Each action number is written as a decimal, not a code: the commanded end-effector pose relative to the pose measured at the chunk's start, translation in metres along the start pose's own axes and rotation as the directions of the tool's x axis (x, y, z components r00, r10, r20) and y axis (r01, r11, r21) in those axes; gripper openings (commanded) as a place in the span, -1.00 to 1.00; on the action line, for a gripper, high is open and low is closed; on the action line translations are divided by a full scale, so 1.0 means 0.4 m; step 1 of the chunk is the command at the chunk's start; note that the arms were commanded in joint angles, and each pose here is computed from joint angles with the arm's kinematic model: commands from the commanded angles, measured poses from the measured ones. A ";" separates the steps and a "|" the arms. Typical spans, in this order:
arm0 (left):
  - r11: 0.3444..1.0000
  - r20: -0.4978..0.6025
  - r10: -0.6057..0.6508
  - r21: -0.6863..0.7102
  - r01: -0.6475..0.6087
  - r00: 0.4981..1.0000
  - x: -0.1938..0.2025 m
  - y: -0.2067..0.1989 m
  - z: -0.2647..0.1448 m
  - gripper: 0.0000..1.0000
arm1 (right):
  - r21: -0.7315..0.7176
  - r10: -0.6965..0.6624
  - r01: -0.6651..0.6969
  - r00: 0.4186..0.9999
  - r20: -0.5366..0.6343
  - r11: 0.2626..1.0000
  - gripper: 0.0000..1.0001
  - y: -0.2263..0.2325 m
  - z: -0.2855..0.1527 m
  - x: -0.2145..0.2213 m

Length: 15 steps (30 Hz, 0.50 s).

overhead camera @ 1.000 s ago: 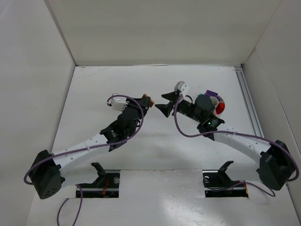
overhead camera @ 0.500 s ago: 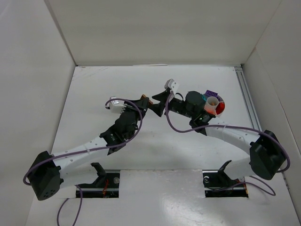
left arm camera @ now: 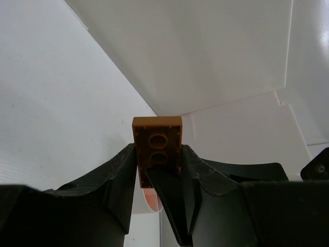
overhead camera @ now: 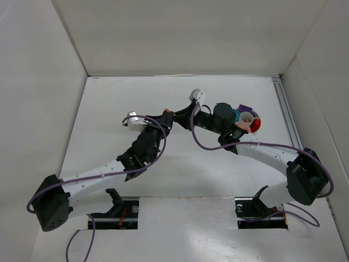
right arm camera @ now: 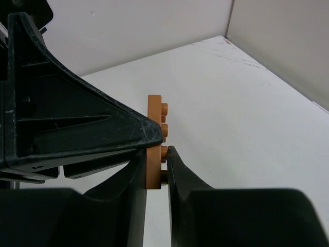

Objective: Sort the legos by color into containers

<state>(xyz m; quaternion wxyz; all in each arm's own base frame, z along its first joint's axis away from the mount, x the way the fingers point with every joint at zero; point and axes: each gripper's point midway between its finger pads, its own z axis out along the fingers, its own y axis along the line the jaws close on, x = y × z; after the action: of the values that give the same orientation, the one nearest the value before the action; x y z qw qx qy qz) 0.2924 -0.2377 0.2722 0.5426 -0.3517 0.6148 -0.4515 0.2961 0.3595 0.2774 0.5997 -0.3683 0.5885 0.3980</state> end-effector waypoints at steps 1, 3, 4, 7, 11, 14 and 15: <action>0.998 0.001 -0.014 0.059 0.014 1.000 -0.007 -0.038 -0.009 -0.62 | -0.027 -0.029 0.031 0.996 0.083 0.999 -0.65 0.010 0.017 -0.081; 0.997 -0.007 -0.020 0.070 0.020 1.000 -0.005 -0.045 -0.010 -0.48 | -0.027 -0.029 0.031 0.996 0.083 0.999 -0.75 0.010 0.017 -0.081; 0.998 -0.006 -0.008 0.070 0.008 1.000 -0.004 -0.043 -0.010 -0.42 | -0.027 -0.029 0.031 0.996 0.083 0.999 -0.80 0.010 0.017 -0.081; 0.997 -0.012 -0.006 0.083 0.007 1.000 -0.003 -0.051 -0.011 -0.24 | -0.026 -0.020 0.022 0.998 0.064 0.999 -0.93 0.010 0.016 -0.068; 0.995 -0.015 0.022 0.093 -0.021 1.000 -0.004 -0.055 -0.015 0.23 | -0.040 -0.041 0.043 0.998 0.053 0.998 -1.00 0.005 0.001 -0.072; 0.996 -0.018 0.047 0.082 -0.046 0.999 -0.014 -0.044 -0.027 0.58 | -0.020 -0.082 0.082 0.997 0.002 0.996 -1.00 -0.027 -0.035 -0.059; 0.995 -0.006 0.052 0.081 -0.051 0.999 -0.030 -0.048 -0.035 0.62 | -0.012 -0.097 0.096 0.995 -0.023 0.995 -1.00 -0.038 -0.044 -0.055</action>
<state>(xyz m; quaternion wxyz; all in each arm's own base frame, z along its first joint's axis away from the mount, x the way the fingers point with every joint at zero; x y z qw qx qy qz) 0.2875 -0.2400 0.2785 0.5532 -0.3205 0.6202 -0.4544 0.2989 0.3508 0.2677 0.5856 -0.3854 0.5980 0.3884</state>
